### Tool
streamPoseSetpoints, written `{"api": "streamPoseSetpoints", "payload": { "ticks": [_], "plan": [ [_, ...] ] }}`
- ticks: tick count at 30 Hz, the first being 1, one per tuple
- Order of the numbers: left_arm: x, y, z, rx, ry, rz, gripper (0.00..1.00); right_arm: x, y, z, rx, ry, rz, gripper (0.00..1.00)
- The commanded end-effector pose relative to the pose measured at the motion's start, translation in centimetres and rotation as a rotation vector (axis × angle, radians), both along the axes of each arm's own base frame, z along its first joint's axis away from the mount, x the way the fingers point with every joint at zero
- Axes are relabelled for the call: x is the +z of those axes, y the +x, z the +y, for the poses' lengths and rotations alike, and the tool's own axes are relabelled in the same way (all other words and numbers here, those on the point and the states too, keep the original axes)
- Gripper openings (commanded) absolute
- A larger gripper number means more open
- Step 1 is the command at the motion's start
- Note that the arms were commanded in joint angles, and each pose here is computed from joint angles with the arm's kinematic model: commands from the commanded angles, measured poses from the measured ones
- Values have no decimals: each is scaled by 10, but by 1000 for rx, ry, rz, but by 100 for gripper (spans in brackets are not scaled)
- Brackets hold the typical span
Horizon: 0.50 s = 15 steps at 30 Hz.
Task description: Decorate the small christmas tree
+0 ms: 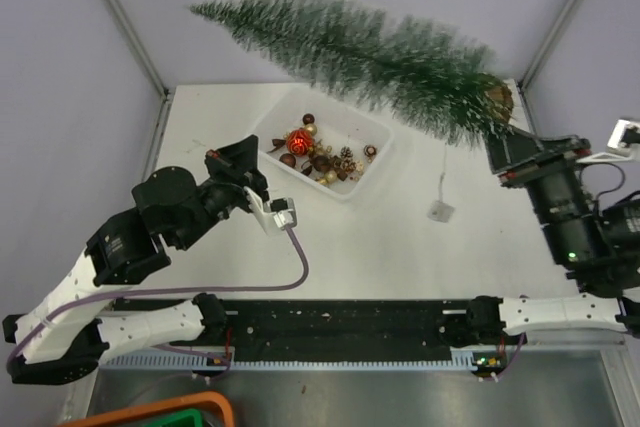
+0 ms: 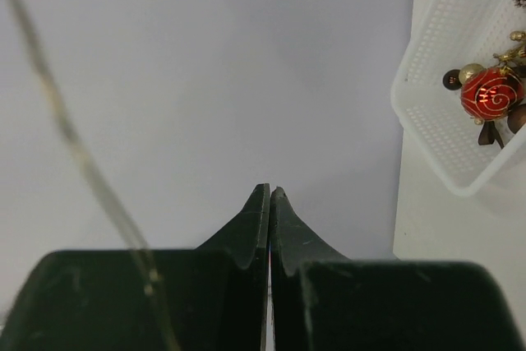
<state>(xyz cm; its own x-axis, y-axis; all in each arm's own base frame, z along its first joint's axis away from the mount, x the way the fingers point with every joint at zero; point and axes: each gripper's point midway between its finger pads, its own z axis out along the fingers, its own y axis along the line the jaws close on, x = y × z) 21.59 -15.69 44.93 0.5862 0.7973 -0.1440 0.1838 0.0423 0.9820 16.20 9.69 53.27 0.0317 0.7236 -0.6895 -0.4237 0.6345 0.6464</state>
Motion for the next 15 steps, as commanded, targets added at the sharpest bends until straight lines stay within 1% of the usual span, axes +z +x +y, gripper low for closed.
{"api": "streamPoseSetpoints", "payload": {
  "ticks": [1, 3, 7, 10, 11, 13, 15],
  "plan": [
    [-2, -13, -1, -57, 50, -6, 0, -8, 19, -24, -268, -32, 101, 0],
    [-6, -18, -2, -70, 68, -5, 0, -12, 23, -22, -348, -126, 109, 0],
    [2, -25, -4, -82, 77, -40, 0, -27, 35, 0, -471, -364, 130, 0],
    [28, -27, -4, -84, 28, -102, 0, -44, 42, 12, -512, -503, 136, 0],
    [39, -27, -4, -84, -3, -127, 0, -53, 44, 14, -523, -573, 144, 0],
    [62, -28, -3, -81, -59, -173, 0, -68, 48, 22, -516, -654, 149, 0],
    [80, -27, -5, -80, -95, -216, 0, -81, 48, 27, -481, -696, 150, 0]
  ]
}}
